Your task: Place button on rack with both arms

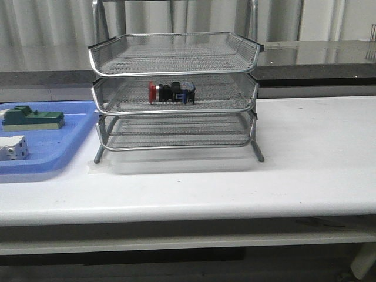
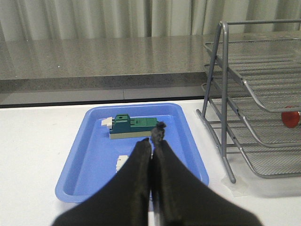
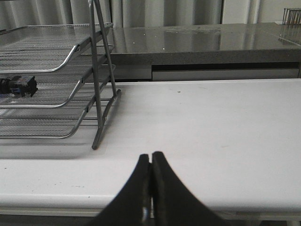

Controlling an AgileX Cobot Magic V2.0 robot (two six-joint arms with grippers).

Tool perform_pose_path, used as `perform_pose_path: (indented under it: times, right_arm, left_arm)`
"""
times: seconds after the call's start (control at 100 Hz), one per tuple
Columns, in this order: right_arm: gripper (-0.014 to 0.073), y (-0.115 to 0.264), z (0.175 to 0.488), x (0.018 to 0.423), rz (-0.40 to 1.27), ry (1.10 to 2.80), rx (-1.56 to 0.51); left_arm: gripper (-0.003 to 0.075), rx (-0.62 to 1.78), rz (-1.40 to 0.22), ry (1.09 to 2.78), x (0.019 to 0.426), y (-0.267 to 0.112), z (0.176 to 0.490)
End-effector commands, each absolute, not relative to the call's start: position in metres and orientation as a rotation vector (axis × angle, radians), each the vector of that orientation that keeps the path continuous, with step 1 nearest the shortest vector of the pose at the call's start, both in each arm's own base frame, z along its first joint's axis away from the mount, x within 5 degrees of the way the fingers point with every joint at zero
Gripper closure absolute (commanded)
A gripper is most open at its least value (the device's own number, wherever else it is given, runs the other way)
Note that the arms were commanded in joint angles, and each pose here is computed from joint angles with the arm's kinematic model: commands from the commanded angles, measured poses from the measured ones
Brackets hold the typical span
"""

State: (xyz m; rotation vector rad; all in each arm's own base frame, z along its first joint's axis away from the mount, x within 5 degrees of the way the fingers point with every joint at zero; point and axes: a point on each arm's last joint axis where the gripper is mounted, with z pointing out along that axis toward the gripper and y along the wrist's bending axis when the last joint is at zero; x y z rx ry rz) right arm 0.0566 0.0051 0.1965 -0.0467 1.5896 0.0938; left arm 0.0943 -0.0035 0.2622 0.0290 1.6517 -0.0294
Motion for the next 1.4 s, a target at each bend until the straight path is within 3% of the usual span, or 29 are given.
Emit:
perform_pose_path:
  times: [0.0, 0.78, 1.39]
  right_arm:
    - [0.0662, 0.005, 0.211, 0.054, 0.083, 1.471, -0.048]
    - [0.0662, 0.005, 0.211, 0.054, 0.083, 1.471, -0.048]
    - [0.0662, 0.005, 0.211, 0.054, 0.083, 1.471, -0.048]
  left_arm:
    - [0.0741, -0.006, -0.005, 1.569, 0.095, 0.000, 0.277]
    - [0.0741, 0.047, 0.020, 1.579, 0.094, -0.002, 0.273]
    - [0.0741, 0.044, 0.006, 1.431, 0.054, -0.002, 0.211]
